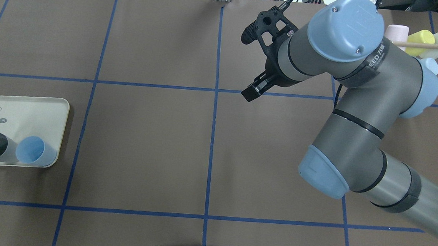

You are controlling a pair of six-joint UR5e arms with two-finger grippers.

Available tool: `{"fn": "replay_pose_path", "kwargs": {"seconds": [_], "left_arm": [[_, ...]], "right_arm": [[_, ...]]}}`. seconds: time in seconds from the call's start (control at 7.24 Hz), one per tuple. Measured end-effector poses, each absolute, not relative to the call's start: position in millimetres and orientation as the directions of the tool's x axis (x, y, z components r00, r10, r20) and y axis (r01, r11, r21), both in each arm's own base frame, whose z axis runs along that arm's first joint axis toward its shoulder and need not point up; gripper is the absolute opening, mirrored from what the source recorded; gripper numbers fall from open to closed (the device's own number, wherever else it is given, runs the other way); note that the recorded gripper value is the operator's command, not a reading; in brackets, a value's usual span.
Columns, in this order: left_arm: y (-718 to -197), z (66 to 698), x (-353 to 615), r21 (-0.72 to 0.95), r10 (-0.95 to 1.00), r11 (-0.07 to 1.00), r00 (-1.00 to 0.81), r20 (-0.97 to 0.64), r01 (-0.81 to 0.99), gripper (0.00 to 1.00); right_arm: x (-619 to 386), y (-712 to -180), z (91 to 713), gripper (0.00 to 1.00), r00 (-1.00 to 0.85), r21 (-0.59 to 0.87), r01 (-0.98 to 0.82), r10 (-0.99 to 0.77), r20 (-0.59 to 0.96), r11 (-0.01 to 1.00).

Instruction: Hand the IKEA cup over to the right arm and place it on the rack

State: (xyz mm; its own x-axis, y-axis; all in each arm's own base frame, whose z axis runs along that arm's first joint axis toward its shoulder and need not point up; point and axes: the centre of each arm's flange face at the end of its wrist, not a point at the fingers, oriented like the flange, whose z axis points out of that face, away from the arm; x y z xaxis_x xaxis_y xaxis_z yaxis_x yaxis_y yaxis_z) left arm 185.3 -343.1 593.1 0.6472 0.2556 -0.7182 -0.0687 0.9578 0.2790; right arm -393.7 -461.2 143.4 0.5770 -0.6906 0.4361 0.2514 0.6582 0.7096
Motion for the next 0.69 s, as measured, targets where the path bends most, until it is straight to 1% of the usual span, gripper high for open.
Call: {"fn": "replay_pose_path", "kwargs": {"seconds": [0.41,0.69], "left_arm": [[-342.3,569.7,178.6,0.285,0.272,0.956,0.594,-0.757,-0.076,0.00],[-357.7,561.1,139.3,0.254,0.208,0.967,0.573,-0.793,0.000,0.00]], "right_arm": [[-397.0,-459.9,144.4,0.99,0.578,0.711,0.255,-0.692,0.432,0.656],[-403.1,-456.4,143.7,0.99,0.577,0.717,0.256,-0.698,0.425,0.648]]}}
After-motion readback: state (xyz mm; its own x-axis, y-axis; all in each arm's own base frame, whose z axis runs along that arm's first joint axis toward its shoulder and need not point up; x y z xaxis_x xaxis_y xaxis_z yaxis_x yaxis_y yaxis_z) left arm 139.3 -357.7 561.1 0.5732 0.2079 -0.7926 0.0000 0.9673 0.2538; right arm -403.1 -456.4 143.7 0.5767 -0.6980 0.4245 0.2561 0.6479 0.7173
